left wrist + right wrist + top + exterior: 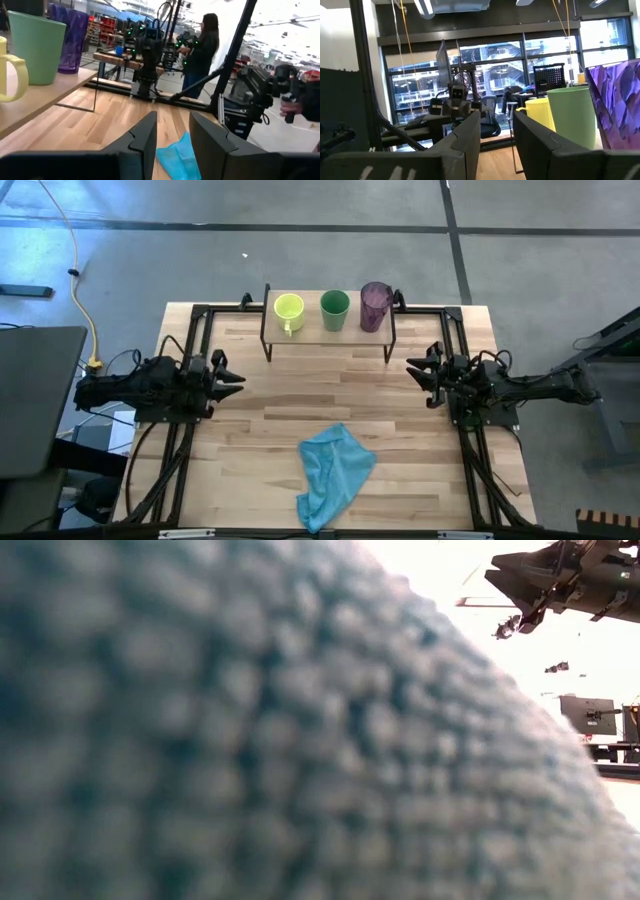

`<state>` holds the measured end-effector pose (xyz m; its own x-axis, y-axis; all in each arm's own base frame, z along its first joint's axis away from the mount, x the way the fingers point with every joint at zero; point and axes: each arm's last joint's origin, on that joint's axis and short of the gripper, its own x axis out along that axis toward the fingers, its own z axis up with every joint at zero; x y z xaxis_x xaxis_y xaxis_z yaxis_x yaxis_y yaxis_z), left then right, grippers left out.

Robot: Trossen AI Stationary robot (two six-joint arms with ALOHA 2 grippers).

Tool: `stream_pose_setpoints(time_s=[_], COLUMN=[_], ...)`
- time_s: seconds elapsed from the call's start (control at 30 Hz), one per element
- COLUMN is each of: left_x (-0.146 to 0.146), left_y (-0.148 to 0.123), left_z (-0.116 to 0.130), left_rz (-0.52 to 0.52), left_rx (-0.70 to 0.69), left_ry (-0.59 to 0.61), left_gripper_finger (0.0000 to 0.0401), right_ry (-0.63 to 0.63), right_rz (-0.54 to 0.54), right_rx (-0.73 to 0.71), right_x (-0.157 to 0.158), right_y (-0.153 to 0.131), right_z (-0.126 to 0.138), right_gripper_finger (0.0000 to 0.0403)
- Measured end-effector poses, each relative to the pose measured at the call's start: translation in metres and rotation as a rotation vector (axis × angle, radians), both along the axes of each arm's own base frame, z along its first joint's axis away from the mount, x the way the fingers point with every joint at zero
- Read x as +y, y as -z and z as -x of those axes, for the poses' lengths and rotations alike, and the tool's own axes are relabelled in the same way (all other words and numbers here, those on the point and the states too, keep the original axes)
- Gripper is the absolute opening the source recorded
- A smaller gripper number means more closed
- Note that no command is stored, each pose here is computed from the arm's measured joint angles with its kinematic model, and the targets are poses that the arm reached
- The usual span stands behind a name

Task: Stack small to large cups/mugs on shelf
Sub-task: Return to Home Position

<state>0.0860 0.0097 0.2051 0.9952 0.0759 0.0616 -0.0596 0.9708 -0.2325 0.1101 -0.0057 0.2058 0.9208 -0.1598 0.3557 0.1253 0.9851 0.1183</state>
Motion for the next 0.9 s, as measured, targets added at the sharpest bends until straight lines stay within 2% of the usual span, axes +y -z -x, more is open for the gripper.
stream_pose_setpoints(time_s=[0.2,0.33,0.47,0.9], left_x=[0.000,0.001,0.001,0.000], left_y=[0.009,0.025,0.025,0.028], left_z=[-0.003,-0.010,-0.010,-0.010], left_rz=[-0.021,-0.013,-0.017,-0.015], left_rx=[0.001,-0.077,-0.078,-0.048], left_ry=[0.005,0.007,0.008,0.040], left_gripper_finger=[0.0104,0.0104,0.0104,0.0104], right_ry=[-0.006,-0.007,-0.006,0.009], right_rz=[-0.017,-0.017,-0.015,0.007], right_rx=[-0.038,-0.074,-0.082,0.042], right_x=[0.000,0.000,0.000,0.000], right_y=[-0.003,-0.006,-0.012,-0.018], right_z=[0.001,0.003,0.003,-0.001], right_gripper_finger=[0.0108,0.0108,0.0108,0.0108])
